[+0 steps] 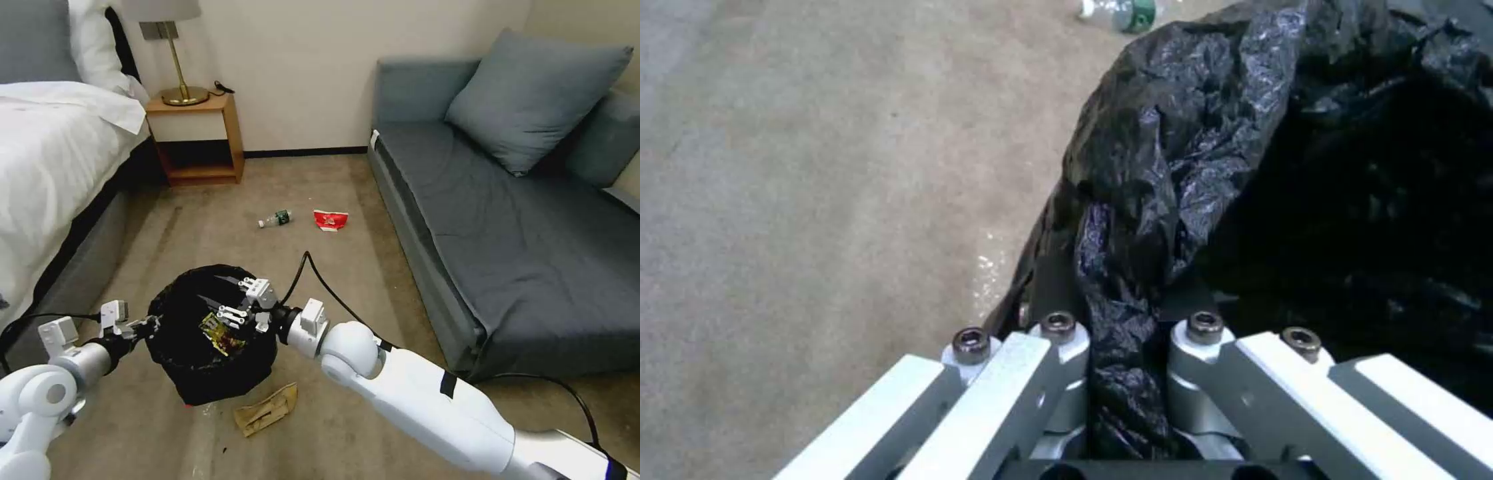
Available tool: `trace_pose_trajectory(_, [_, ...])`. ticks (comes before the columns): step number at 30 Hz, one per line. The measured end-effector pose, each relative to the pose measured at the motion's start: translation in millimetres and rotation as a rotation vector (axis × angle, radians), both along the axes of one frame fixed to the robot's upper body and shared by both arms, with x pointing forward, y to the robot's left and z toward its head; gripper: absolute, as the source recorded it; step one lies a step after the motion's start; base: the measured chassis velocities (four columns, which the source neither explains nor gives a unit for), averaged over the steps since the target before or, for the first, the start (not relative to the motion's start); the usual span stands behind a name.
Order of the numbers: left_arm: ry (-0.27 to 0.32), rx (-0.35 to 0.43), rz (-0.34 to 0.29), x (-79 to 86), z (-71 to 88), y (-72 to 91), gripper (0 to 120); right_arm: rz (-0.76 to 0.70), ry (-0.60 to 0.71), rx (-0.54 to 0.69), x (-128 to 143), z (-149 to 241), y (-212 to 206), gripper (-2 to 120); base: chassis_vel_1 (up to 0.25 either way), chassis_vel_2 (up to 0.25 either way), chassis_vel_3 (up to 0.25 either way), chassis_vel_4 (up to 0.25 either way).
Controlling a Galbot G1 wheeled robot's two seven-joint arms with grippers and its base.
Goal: Pick up the trash bin, then pick up the garbage on the floor and place it into the trash bin.
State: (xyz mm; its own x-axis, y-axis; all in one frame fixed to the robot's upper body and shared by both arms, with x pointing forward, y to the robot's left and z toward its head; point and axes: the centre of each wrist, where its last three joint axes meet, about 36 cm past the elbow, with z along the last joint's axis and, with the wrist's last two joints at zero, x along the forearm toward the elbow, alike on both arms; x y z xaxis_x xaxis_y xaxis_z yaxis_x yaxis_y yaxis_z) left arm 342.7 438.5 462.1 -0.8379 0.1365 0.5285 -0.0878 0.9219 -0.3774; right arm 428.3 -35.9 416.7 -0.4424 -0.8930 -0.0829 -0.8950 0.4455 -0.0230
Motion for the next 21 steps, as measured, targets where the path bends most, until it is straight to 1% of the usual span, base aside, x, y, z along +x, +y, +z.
trace_pose_trajectory(1, [0.000, 0.001, 0.003, 0.4, 0.2, 1.3, 7, -0.017, 0.011, 0.006, -2.2, -1.3, -10.1, 70, 0.000, 0.000, 0.000, 0.000])
trace_pose_trajectory(2, [0.000, 0.001, 0.003, 0.4, 0.2, 1.3, 7, -0.017, 0.011, 0.006, -2.2, -1.3, -10.1, 70, 0.000, 0.000, 0.000, 0.000])
trace_pose_trajectory(3, [-0.001, 0.002, 0.006, 0.6, 0.6, 2.3, 7, -0.027, 0.016, 0.007, -2.9, -2.8, -17.2, 73, 0.000, 0.000, 0.000, 0.000])
trace_pose_trajectory(5, [-0.001, 0.005, 0.012, 1.0, 2.2, 6.3, 7, -0.052, 0.016, 0.009, -4.3, -8.8, -42.2, 83, 0.000, 0.000, 0.000, 0.000])
trace_pose_trajectory(6, [-0.001, 0.005, 0.012, 1.0, 2.2, 6.3, 7, -0.052, 0.016, 0.009, -4.3, -8.8, -42.2, 83, 0.000, 0.000, 0.000, 0.000])
trace_pose_trajectory(9, [-0.002, 0.007, 0.025, 2.7, 4.3, 14.4, 7, -0.099, 0.030, -0.017, -17.9, -25.0, -80.2, 97, 0.000, 0.000, 0.000, 0.000])
trace_pose_trajectory(10, [-0.002, 0.007, 0.028, 2.9, 4.5, 16.2, 7, -0.113, 0.038, -0.028, -22.6, -32.3, -89.8, 99, 0.000, 0.000, 0.000, 0.000])
trace_pose_trajectory(11, [-0.002, 0.007, 0.028, 2.9, 4.5, 16.2, 7, -0.113, 0.038, -0.028, -22.6, -32.3, -89.8, 99, 0.000, 0.000, 0.000, 0.000])
trace_pose_trajectory(13, [0.000, 0.008, 0.035, 3.6, 5.4, 21.5, 7, -0.149, 0.048, -0.086, -35.2, -61.2, -121.7, 100, 0.000, 0.000, 0.000, 0.000])
trace_pose_trajectory(15, [0.000, 0.009, 0.037, 3.8, 5.7, 22.7, 7, -0.153, 0.049, -0.100, -37.9, -67.3, -128.6, 100, 0.000, 0.000, 0.000, 0.000])
trace_pose_trajectory(17, [0.001, 0.010, 0.042, 5.4, 7.4, 28.5, 7, -0.172, 0.064, -0.148, -50.9, -90.8, -152.8, 100, 0.000, 0.000, 0.000, 0.000])
trace_pose_trajectory(21, [0.004, 0.012, 0.046, 8.0, 8.5, 34.4, 7, -0.187, 0.083, -0.200, -62.9, -112.9, -169.6, 100, 0.000, 0.000, 0.000, 0.000])
